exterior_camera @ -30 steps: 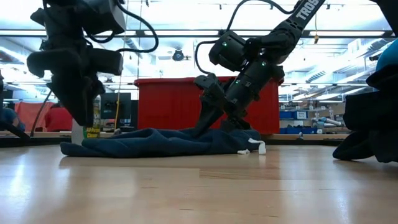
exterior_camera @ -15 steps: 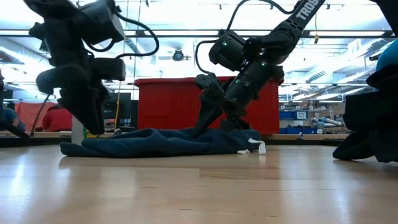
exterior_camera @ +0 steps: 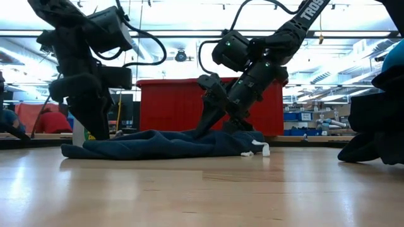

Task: Fold laundry
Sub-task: Fold the dark blue shorts

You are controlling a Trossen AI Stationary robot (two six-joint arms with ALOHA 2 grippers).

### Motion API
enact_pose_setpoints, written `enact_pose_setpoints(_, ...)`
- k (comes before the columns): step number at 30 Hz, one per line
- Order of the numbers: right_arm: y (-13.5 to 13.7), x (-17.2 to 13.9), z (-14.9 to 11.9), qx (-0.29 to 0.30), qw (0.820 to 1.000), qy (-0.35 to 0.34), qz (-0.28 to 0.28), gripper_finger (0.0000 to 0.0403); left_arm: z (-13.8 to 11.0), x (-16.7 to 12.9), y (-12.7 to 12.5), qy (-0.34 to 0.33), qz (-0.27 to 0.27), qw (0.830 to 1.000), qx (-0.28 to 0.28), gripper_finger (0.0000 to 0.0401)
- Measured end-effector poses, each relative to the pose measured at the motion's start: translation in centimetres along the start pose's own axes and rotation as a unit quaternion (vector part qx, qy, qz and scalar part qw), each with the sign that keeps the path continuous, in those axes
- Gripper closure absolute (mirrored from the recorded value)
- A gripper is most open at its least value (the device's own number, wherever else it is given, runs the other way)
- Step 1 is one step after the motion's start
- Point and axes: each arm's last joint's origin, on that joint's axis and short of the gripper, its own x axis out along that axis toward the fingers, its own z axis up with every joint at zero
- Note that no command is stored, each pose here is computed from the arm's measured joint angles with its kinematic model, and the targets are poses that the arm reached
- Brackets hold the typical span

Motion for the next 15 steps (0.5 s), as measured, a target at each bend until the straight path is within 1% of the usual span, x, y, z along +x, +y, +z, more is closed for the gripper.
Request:
enact_pose_setpoints(2, 0.0, 0.0, 0.01, 0.001, 1.0, -0.001, 0.0, 0.0157, -0.09, 0.03, 0.01, 0.004, 0.001, 1.0, -0.002, 0.0262)
enact_pose_setpoints(4, 0.01, 0.0, 0.02, 0.001, 1.0, -0.001, 0.0, 0.0157, -0.12, 0.11, 0.01, 0.007, 0.002, 1.0, -0.005, 0.0284)
enact_pose_setpoints(10, 0.03, 0.0, 0.04, 0.001, 1.0, -0.002, 0.001, 0.0157, -0.26, 0.35, -0.14, 0.023, -0.022, 0.999, -0.014, 0.0381)
enact_pose_setpoints(12, 0.03, 0.0, 0.04, 0.001, 1.0, -0.002, 0.001, 0.0157, -0.15, 0.33, -0.25, 0.021, -0.035, 0.999, -0.03, 0.0394)
enact_pose_setpoints(15, 0.02, 0.0, 0.03, 0.002, 1.0, -0.002, 0.001, 0.0157, 0.23, -0.12, -0.39, 0.019, -0.046, 0.998, -0.042, 0.0396)
